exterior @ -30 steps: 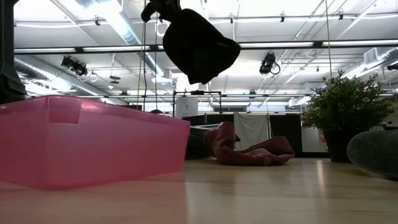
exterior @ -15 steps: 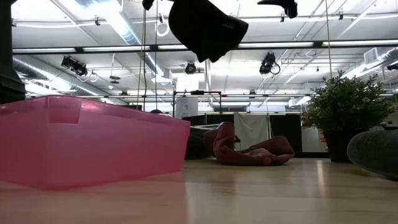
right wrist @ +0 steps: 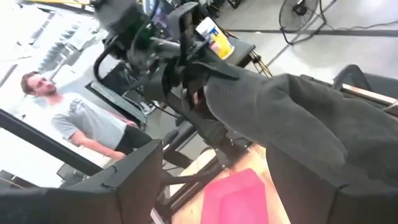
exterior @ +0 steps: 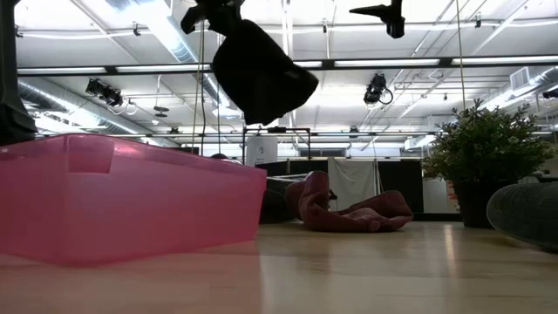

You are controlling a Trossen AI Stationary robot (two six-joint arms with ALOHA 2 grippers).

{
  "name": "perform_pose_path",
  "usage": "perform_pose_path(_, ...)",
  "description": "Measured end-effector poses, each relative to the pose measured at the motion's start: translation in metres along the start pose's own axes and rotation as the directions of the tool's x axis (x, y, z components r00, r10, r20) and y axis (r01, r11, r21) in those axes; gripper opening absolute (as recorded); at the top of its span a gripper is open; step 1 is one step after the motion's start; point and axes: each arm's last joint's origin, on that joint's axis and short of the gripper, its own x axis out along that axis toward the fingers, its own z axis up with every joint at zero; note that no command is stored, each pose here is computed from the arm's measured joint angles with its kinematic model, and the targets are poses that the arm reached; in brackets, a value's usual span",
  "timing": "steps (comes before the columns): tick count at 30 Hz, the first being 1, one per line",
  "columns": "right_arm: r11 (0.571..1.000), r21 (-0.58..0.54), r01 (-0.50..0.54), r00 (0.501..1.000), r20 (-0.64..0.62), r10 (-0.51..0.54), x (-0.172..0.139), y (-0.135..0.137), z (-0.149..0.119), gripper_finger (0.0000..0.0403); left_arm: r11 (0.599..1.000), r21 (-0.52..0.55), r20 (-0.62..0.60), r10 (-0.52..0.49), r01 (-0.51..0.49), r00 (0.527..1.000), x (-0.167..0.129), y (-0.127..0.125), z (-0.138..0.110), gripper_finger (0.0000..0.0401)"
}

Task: Pick & Place hat
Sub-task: Put the left black cap into the transparent bin

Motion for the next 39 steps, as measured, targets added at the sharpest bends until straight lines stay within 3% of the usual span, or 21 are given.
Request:
perform_pose_path(2, 1.0, 0.008, 0.005, 1.0, -0.006, -0.005, 0.001, -0.002, -0.002, 0.0288, 1.0, 0.026, 0.022, 0.003, -0.003, 1.0, 0.001, 0.003, -0.005, 0.0012)
perform_pose_path(7, 1.0, 0.015, -0.006, 1.0, 0.005, 0.006, 0.002, -0.003, -0.002, 0.0288, 0.966, 0.259, -0.052, -0.005, 0.019, 0.999, 0.02, 0.006, -0.008, 0.0012)
perform_pose_path(15, 0.999, 0.038, -0.025, 0.999, 0.026, 0.024, 0.005, -0.006, -0.004, 0.0288, 0.804, 0.549, -0.236, -0.114, 0.229, 0.965, 0.073, -0.002, -0.009, 0.0012)
perform_pose_path(21, 0.999, 0.033, -0.032, 0.999, 0.035, 0.031, 0.005, -0.005, -0.003, 0.0288, 0.822, 0.532, -0.204, -0.109, 0.204, 0.973, 0.079, 0.001, -0.011, 0.0012)
perform_pose_path(27, 0.999, 0.035, -0.033, 0.999, 0.037, 0.032, 0.005, -0.005, -0.003, 0.0288, 0.905, 0.363, -0.184, -0.162, 0.22, 0.97, 0.079, -0.002, -0.014, 0.0012)
perform_pose_path(29, 0.999, 0.033, -0.032, 0.999, 0.037, 0.031, 0.005, -0.005, -0.003, 0.0288, 0.969, 0.188, -0.176, -0.125, 0.158, 0.976, 0.079, 0.0, -0.01, 0.0012)
perform_pose_path(31, 0.999, 0.031, -0.032, 0.999, 0.037, 0.031, 0.005, -0.005, -0.003, 0.0288, 0.998, -0.05, -0.197, -0.057, 0.048, 0.979, 0.079, 0.004, -0.006, 0.0012)
perform_pose_path(34, 0.999, 0.021, -0.031, 0.999, 0.037, 0.031, 0.005, -0.005, -0.003, 0.0288, 0.937, -0.338, -0.262, -0.003, -0.089, 0.965, 0.076, 0.006, -0.003, 0.0016)
perform_pose_path(37, 0.999, 0.019, -0.031, 0.999, 0.037, 0.031, 0.005, -0.005, -0.003, 0.0288, 0.757, -0.618, -0.306, 0.017, -0.212, 0.952, 0.072, 0.005, 0.0, 0.002)
perform_pose_path(38, 0.999, 0.015, -0.031, 0.999, 0.037, 0.03, 0.005, -0.005, -0.003, 0.0288, 0.711, -0.673, -0.297, -0.006, -0.205, 0.955, 0.07, 0.003, -0.001, 0.0019)
perform_pose_path(39, 0.999, 0.011, -0.031, 0.999, 0.037, 0.03, 0.005, -0.005, -0.003, 0.0288, 0.691, -0.701, -0.277, -0.035, -0.177, 0.96, 0.069, 0.001, -0.001, 0.0016)
